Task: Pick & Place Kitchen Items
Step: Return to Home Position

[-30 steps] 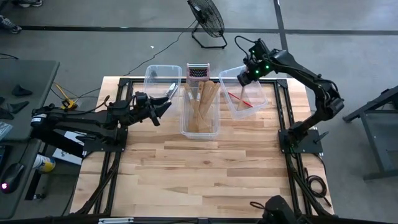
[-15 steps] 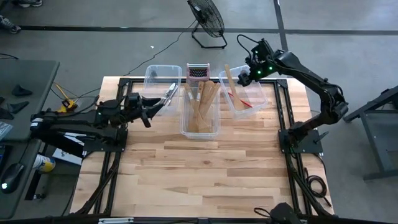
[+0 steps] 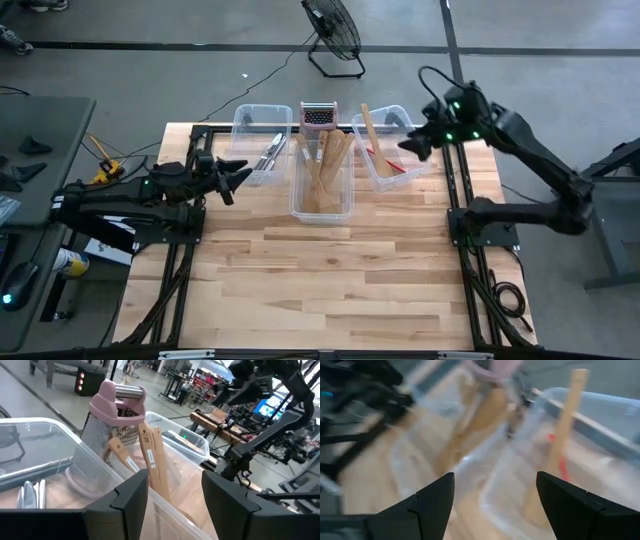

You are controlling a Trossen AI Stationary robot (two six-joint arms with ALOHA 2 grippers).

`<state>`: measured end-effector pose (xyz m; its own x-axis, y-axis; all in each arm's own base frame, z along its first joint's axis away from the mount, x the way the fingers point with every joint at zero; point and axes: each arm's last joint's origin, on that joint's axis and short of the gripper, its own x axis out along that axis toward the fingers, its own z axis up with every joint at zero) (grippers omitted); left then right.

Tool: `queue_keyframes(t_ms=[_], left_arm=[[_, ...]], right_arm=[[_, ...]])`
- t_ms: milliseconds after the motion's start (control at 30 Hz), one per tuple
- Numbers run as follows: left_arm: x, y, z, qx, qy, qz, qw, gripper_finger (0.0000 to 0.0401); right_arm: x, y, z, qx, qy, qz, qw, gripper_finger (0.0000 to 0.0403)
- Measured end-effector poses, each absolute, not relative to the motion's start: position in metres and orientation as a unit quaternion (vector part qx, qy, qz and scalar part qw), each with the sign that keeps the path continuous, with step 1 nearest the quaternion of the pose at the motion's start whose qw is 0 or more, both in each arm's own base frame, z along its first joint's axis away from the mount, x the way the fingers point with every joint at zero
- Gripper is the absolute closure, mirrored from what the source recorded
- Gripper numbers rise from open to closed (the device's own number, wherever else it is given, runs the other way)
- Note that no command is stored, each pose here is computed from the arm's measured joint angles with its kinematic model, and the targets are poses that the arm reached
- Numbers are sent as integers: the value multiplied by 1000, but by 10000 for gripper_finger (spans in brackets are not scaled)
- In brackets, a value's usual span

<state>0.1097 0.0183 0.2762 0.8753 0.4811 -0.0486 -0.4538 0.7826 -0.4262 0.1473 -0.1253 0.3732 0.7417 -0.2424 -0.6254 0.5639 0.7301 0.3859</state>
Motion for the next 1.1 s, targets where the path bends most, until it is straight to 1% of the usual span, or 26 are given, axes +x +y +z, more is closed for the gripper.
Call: queue_keyframes(t_ms=[200, 267, 400, 500, 567, 633, 767, 967, 1100], left_arm=[[112, 19, 275, -206, -26, 253, 945, 217], [114, 19, 272, -210, -46, 249, 944, 217], [121, 18, 250, -223, -106, 214, 945, 217], [122, 17, 230, -231, -130, 192, 945, 217], [121, 17, 223, -234, -147, 181, 944, 217], [118, 17, 220, -234, -158, 179, 942, 217], [110, 16, 220, -221, -166, 179, 944, 217], [93, 15, 218, -214, -164, 183, 945, 217], [82, 15, 220, -216, -186, 187, 940, 217]], right_arm=[[137, -95, 357, 310, 196, -190, 911, 128], [136, -88, 350, 315, 162, -188, 916, 128], [145, -75, 335, 315, 68, -154, 934, 128], [154, -64, 320, 315, -8, -117, 942, 128], [159, -56, 305, 313, -43, -86, 945, 128], [159, -50, 290, 316, -64, -61, 944, 128], [146, -44, 270, 329, -98, -42, 938, 128], [116, -35, 262, 311, -148, -38, 938, 128], [102, -30, 252, 312, -178, -54, 932, 128]])
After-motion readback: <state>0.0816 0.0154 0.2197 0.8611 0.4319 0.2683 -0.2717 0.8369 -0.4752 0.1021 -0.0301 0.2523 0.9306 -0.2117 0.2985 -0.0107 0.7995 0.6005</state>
